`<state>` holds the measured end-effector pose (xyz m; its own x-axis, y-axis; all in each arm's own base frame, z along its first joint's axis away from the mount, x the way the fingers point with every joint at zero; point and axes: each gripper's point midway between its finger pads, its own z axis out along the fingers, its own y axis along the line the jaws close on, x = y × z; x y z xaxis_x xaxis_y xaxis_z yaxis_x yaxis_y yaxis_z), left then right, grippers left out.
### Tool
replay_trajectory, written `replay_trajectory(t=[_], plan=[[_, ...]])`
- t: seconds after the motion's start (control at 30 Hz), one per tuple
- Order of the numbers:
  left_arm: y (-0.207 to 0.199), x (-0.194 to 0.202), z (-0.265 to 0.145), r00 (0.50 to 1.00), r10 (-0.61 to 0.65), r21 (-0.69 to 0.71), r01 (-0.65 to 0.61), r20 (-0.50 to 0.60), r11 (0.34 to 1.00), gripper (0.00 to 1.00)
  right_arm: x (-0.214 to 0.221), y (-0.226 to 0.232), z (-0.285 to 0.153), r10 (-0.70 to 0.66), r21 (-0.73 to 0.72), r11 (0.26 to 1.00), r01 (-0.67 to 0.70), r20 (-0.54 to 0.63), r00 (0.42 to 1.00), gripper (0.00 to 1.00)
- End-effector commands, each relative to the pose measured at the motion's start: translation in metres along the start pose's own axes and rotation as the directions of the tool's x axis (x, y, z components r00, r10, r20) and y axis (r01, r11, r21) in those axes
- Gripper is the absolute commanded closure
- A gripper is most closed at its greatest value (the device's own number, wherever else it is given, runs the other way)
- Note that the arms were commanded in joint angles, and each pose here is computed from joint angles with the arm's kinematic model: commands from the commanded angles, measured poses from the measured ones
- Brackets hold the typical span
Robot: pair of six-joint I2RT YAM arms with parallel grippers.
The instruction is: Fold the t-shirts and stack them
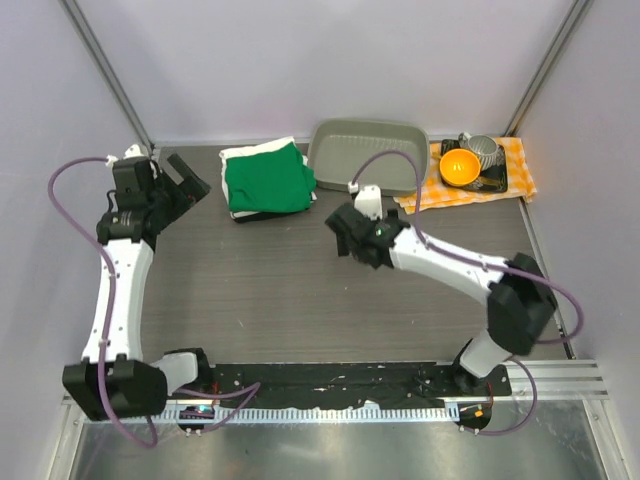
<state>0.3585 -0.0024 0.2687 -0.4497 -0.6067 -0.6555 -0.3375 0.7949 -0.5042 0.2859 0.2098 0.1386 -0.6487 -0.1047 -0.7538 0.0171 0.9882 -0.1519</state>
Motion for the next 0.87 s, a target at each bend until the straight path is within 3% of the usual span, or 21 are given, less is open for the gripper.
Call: replay_trajectory(t=[0.0,0.2,0.27,0.43,0.63,0.77,0.83], plan=[[0.012,0.035,-0.020,0.994,0.103,0.025,-0.102,-0.023,0.994,0.00,-0.031,-0.017,0.066,0.058,0.006,0.998,-0.058,-0.130,0.990,0.00],[0.021,0.047,-0.031,0.985,0.168,0.002,-0.169,0.037,0.986,0.00,-0.065,-0.095,0.110,0.176,0.167,0.973,-0.157,-0.104,0.979,0.00],[0.019,0.053,-0.028,0.977,0.206,-0.034,-0.205,0.049,0.978,0.00,-0.067,-0.113,0.114,0.170,0.194,0.970,-0.144,-0.126,0.977,0.00],[0.018,0.052,-0.012,0.973,0.222,-0.090,-0.215,0.068,0.972,0.00,-0.093,-0.171,0.113,0.326,0.218,0.927,-0.306,-0.061,0.943,0.00],[0.003,0.012,-0.004,0.941,0.271,-0.108,-0.254,0.204,0.961,0.00,-0.156,-0.210,0.062,0.383,0.205,0.882,-0.425,0.213,0.899,0.00],[-0.001,0.007,0.003,0.936,0.290,-0.110,-0.272,0.201,0.956,0.00,-0.189,-0.204,0.024,0.389,0.048,0.904,-0.425,0.321,0.864,0.00],[0.001,0.010,0.007,0.938,0.290,-0.115,-0.272,0.188,0.955,0.00,-0.199,-0.214,0.007,0.409,0.051,0.884,-0.465,0.400,0.821,0.00]])
